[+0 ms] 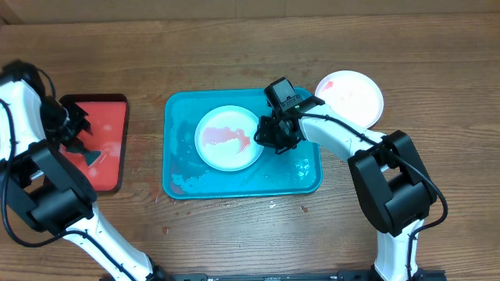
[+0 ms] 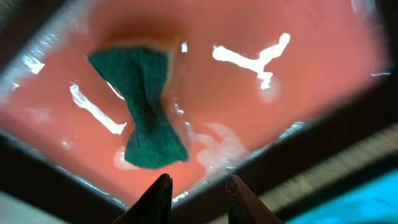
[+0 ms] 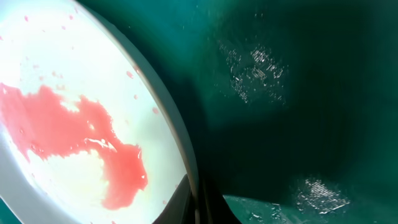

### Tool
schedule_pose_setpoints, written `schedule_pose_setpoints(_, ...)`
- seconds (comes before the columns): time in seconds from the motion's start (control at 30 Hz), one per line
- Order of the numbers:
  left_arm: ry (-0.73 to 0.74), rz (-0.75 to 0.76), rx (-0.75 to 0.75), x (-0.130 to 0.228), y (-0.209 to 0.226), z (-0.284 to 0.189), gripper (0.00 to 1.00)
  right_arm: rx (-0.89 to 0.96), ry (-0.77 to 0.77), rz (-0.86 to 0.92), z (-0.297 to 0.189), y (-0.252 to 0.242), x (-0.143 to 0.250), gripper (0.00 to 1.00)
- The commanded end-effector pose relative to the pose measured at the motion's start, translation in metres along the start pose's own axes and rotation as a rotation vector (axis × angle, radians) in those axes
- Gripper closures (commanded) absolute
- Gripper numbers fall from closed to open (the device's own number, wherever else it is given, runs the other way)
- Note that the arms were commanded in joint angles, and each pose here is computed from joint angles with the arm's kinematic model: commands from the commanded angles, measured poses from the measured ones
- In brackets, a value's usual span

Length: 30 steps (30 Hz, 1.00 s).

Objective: Clean dirty plates on tray and stack at the side
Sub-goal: 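Lift the light blue plate with the right gripper and stack it on the plates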

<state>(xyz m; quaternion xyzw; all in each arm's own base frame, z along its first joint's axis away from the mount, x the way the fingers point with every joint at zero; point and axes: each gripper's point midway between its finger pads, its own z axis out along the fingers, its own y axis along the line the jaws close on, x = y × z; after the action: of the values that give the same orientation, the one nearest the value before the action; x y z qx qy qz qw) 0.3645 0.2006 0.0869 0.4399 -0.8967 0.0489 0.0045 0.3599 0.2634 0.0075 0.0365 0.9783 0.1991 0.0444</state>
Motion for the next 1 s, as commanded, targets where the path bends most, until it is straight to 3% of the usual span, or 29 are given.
schedule_pose_setpoints(0.0,-0.105,0.038,0.068,-0.011,-0.014,-0.052,0.68,0.043,-0.095,-0.099,-0.019,0.009,-0.020,0.96)
schedule_pose_setpoints(0.03,-0.110,0.039,0.070,-0.011,-0.015,-0.056,0.64,0.060,-0.121,-0.109,-0.027,0.013,-0.024,0.96)
schedule_pose_setpoints(0.07,-0.116,0.040,0.073,-0.012,-0.016,-0.058,0.54,0.092,-0.158,-0.122,-0.038,0.017,-0.029,0.96)
schedule_pose_setpoints(0.1,-0.120,0.040,0.074,-0.013,-0.016,-0.059,0.04,0.134,-0.200,-0.144,-0.050,0.021,-0.034,0.96)
schedule_pose_setpoints(0.13,-0.119,0.040,0.073,-0.012,-0.016,-0.059,0.00,0.185,-0.243,-0.174,-0.062,0.024,-0.039,0.96)
schedule_pose_setpoints(0.57,-0.120,0.040,0.073,-0.013,-0.016,-0.058,0.00,0.769,-0.863,-0.695,-0.200,0.127,-0.070,0.96)
schedule_pose_setpoints(0.97,-0.119,0.041,0.073,-0.013,-0.017,-0.058,0.00,0.949,-1.018,-1.138,-0.236,0.217,-0.049,0.96)
